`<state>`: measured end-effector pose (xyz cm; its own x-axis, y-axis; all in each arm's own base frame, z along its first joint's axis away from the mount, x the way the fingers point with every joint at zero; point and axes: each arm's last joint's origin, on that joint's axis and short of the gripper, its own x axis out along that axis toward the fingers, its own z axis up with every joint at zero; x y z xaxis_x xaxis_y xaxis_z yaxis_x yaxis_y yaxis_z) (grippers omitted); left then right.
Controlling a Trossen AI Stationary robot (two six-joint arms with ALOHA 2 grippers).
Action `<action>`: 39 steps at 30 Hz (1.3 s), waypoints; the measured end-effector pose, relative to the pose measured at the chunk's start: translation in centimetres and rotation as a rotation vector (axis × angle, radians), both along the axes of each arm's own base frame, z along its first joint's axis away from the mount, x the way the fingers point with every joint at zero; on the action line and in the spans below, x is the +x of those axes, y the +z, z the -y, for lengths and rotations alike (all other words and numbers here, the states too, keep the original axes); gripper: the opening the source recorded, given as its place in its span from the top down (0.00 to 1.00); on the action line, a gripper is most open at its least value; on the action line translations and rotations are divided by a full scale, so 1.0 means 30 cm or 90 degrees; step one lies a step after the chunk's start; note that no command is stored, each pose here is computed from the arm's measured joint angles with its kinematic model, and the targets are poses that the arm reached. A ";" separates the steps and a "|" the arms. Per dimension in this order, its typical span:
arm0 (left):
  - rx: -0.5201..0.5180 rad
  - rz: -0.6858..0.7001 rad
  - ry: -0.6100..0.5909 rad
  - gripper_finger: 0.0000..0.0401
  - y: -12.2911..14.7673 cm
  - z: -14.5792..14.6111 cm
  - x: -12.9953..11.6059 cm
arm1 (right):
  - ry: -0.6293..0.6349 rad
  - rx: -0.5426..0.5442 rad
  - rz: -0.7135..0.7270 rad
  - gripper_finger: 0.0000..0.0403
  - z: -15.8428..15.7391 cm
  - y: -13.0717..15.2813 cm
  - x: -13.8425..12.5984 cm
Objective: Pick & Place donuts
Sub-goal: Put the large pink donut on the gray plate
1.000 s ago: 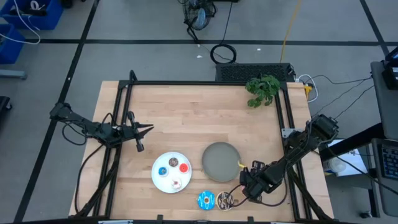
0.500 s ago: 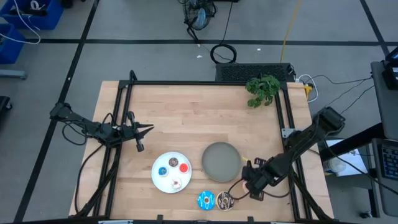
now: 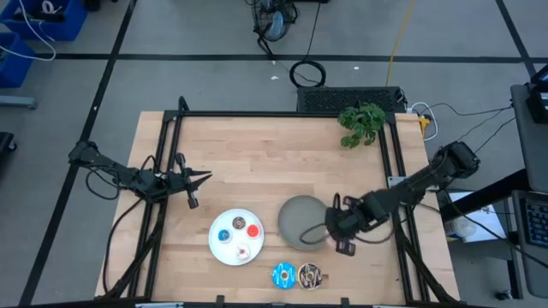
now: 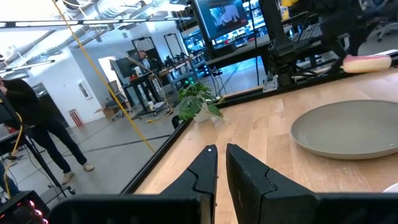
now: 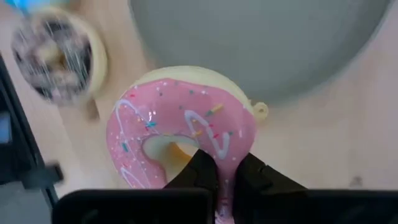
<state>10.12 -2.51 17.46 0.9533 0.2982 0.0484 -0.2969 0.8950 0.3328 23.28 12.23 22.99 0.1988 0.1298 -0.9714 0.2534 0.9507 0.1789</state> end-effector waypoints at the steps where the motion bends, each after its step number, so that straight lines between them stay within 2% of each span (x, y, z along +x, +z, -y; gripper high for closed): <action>1: 0.000 0.000 0.000 0.90 0.000 0.000 0.000 | 0.004 -0.011 0.010 0.98 0.015 0.016 0.017; 7: 0.000 0.000 0.000 0.90 0.000 0.000 0.000 | 0.020 -0.054 0.045 0.98 0.122 0.097 0.118; 10: 0.001 -0.001 0.000 0.90 0.000 0.000 0.000 | 0.013 -0.060 0.049 0.98 0.182 0.108 0.162; 14: 0.006 -0.013 0.000 0.90 -0.006 0.000 0.000 | 0.011 -0.055 0.040 0.98 0.260 0.082 0.207; 19: 0.013 -0.019 0.001 0.90 -0.009 0.000 0.000 | 0.020 -0.041 -0.009 0.98 0.328 -0.009 0.265; 27: 0.017 -0.020 0.001 0.90 -0.009 0.000 0.000 | 0.060 -0.035 -0.061 0.98 0.341 -0.161 0.339; 39: 0.016 -0.019 0.001 0.90 -0.009 0.000 0.000 | 0.034 -0.030 0.002 0.98 0.336 -0.170 0.379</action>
<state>10.13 -2.51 17.21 0.9540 0.2985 0.0269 -0.2874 0.8858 0.3644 34.65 2.14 17.88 0.1966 0.0948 -0.9759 0.2011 0.9703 0.1347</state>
